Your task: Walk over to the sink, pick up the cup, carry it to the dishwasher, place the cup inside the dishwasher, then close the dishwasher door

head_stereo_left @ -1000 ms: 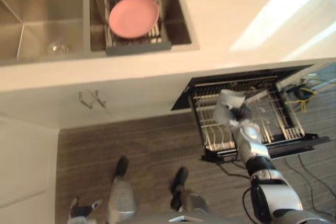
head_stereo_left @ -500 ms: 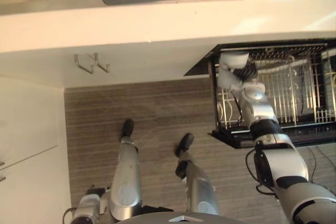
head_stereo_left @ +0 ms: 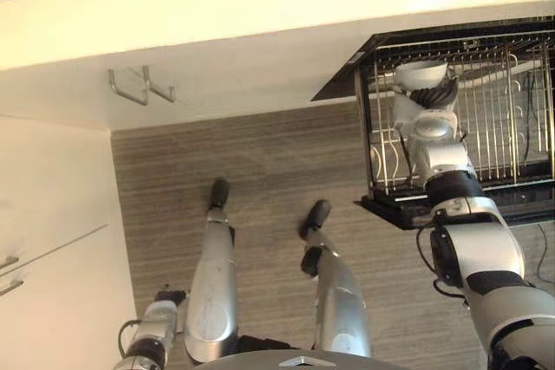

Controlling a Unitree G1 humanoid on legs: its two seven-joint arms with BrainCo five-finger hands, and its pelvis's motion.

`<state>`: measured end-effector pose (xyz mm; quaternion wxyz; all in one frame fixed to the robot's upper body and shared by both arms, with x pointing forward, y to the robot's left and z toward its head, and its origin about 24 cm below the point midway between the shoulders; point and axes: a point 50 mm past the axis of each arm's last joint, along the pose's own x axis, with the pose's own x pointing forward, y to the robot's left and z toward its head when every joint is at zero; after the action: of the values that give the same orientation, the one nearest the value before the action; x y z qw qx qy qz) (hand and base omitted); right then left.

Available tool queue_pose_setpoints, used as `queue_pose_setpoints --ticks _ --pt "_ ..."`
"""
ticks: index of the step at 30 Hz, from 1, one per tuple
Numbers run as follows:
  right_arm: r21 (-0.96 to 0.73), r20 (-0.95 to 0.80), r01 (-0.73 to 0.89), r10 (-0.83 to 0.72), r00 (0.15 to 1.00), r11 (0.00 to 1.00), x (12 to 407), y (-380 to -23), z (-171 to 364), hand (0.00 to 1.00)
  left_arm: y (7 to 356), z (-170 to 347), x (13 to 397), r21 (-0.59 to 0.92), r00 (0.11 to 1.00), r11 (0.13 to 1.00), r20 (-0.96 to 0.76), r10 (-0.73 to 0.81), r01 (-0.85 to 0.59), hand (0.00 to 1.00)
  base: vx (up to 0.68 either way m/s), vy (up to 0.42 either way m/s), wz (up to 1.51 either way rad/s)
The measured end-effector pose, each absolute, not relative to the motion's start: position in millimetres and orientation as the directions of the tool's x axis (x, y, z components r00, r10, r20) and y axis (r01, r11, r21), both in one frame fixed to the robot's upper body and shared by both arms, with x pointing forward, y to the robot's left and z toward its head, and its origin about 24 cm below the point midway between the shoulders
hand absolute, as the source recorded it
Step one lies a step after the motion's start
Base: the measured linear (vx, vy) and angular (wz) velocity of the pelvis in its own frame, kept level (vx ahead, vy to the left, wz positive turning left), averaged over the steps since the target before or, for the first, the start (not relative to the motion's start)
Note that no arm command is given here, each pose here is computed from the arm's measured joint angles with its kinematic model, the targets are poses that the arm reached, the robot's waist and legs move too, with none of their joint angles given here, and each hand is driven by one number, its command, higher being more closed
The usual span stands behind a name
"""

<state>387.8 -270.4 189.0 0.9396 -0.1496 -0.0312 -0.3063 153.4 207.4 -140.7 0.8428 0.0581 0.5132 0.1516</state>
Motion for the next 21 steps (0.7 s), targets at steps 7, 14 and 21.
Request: queue_pose_setpoints --ticks 7,14,21 --pt "-0.384 0.082 0.374 -0.372 0.925 0.844 393.7 -260.7 185.8 0.0 206.6 -140.0 155.0 0.253 0.439 0.949 -0.843 0.311 -0.186 0.0 0.0 0.0 0.0" --pt "-0.407 0.031 0.335 -0.354 0.935 0.85 395.0 -265.3 186.3 0.0 203.8 -137.3 160.3 0.262 0.458 0.948 -0.831 0.316 -0.18 0.0 0.01 -0.002 0.0" --pt "-0.4 0.013 0.355 -0.382 0.924 0.845 395.0 -265.9 184.9 0.0 201.5 -136.2 162.7 0.257 0.462 0.949 -0.83 0.313 -0.183 0.0 0.0 0.0 0.0"
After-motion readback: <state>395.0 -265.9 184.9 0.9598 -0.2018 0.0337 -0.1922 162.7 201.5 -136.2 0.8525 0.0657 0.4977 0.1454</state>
